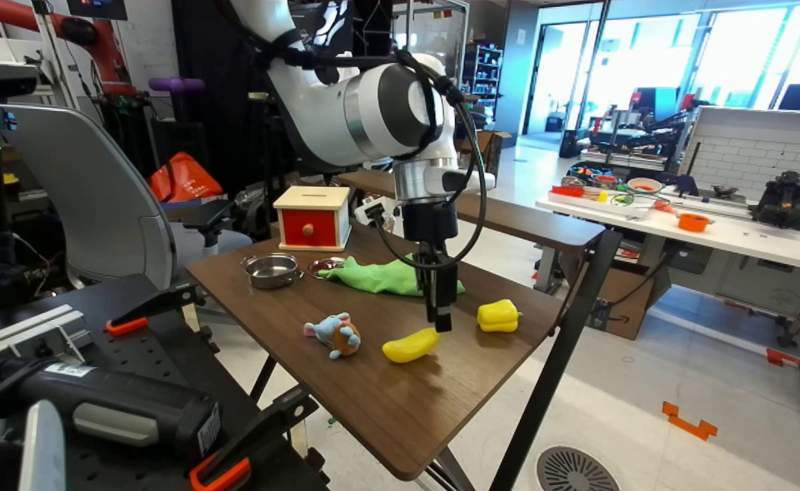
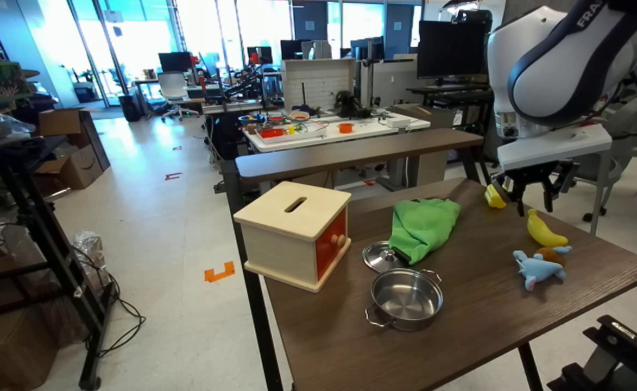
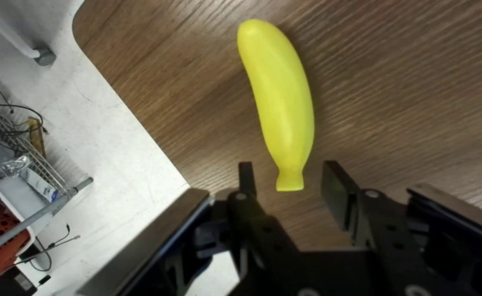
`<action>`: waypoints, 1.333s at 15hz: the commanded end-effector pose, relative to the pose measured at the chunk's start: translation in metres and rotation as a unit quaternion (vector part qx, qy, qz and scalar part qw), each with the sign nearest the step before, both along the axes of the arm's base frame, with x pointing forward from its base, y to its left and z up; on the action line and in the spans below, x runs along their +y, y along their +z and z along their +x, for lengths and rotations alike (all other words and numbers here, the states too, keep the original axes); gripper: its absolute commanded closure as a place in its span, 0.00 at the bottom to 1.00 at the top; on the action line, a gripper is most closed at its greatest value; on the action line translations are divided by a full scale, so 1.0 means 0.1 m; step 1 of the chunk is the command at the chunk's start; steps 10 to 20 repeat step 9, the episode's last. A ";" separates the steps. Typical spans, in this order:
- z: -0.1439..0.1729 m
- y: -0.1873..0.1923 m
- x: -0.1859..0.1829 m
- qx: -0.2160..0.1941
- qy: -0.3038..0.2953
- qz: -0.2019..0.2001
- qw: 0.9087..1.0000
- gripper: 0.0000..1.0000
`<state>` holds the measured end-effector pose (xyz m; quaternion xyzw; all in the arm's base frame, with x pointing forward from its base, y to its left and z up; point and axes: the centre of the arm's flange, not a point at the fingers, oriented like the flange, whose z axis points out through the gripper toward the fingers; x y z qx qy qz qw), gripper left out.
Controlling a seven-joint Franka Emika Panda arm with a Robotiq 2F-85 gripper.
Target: Pick the yellow object in the pot and put it on the table
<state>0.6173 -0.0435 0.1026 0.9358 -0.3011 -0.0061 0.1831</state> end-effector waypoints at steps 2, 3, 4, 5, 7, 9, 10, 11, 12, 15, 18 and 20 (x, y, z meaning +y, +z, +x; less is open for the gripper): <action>0.10 0.13 -0.02 0.001 -0.016 0.013 1.000 0.13; 0.08 0.25 0.02 -0.009 -0.013 0.020 1.000 0.07; 0.06 0.38 0.08 -0.021 -0.006 0.026 0.999 0.01; 0.00 0.55 0.17 -0.031 0.008 0.037 0.999 0.00; -0.04 0.79 0.38 -0.039 0.044 0.043 0.997 0.00; 0.14 0.56 0.27 -0.035 0.023 0.026 0.999 0.00; 0.14 0.56 0.27 -0.035 0.023 0.026 0.999 0.00; 0.14 0.56 0.27 -0.035 0.023 0.026 0.999 0.00; 0.14 0.56 0.27 -0.035 0.023 0.026 0.999 0.00; 0.14 0.56 0.27 -0.035 0.023 0.026 0.999 0.00; 0.14 0.56 0.27 -0.035 0.023 0.026 0.999 0.00; 0.14 0.56 0.27 -0.035 0.023 0.026 0.999 0.00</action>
